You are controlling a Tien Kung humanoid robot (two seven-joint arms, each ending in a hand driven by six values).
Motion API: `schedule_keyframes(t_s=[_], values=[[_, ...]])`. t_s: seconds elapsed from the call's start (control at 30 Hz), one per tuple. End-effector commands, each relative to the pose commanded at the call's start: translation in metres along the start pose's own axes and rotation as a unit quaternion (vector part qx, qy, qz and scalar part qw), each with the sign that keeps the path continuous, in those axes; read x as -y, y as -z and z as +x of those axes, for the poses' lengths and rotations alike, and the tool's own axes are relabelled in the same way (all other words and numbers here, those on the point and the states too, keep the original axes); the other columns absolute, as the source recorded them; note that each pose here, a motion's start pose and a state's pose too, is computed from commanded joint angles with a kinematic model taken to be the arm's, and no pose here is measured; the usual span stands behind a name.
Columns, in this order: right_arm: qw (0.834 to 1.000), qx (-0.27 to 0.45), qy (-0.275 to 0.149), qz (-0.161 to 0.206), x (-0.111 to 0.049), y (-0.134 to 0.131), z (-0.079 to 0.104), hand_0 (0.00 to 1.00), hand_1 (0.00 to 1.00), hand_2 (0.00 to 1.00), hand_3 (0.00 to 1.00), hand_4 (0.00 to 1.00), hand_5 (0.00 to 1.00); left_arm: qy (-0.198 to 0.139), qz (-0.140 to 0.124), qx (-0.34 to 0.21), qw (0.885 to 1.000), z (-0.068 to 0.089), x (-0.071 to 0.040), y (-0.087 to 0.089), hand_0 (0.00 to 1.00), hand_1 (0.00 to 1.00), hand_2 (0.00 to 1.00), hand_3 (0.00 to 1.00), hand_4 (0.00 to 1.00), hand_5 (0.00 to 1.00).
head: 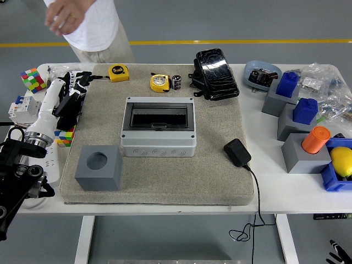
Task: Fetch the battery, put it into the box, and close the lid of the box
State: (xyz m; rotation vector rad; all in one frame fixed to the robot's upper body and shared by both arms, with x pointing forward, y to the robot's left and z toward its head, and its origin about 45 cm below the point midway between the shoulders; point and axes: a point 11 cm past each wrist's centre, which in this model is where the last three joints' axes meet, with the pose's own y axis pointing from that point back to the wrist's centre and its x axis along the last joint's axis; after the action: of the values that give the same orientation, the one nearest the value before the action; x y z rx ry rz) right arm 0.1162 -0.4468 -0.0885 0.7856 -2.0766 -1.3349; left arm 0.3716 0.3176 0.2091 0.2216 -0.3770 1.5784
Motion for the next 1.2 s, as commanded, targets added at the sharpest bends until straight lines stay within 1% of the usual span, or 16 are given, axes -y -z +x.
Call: schedule_keyframes(t_s=[0.13,0.17,0.4,1.0,1.2], values=[[1.0,0.0,0.0,-0.001,0.0,0.0,0.0,0.623,0.679,0.657,0.543,0.912,0.478,-0.016,0.005,-0.021,1.0,0.006,-0.001,0.003,0.532,0.666,0.662,0.691,0.998,0.803],[1.0,0.0,0.0,-0.001,0.0,0.0,0.0,0.622,0.679,0.657,0.543,0.912,0.478,-0.018,0.006,-0.022,1.0,0.007,-0.001,0.004,0.512,0.655,0.655,0.687,0.998,0.789],[1.0,0.0,0.0,-0.001,0.0,0.0,0.0,0.623,0.679,0.657,0.544,0.913,0.478,-0.028,0.01,-0.033,0.999,0.011,-0.001,0.006,0.502,0.649,0.653,0.686,0.998,0.789],[1.0,0.001,0.001,0.0,0.0,0.002,0.0,0.622,0.679,0.657,0.544,0.914,0.48,-0.03,0.022,-0.035,0.999,0.016,0.001,0.008,0.488,0.638,0.646,0.684,0.998,0.784],[1.0,0.002,0.002,0.002,0.0,0.004,0.0,0.622,0.679,0.657,0.544,0.915,0.48,-0.031,0.023,-0.036,0.999,0.017,0.002,0.008,0.488,0.637,0.646,0.683,0.998,0.776]])
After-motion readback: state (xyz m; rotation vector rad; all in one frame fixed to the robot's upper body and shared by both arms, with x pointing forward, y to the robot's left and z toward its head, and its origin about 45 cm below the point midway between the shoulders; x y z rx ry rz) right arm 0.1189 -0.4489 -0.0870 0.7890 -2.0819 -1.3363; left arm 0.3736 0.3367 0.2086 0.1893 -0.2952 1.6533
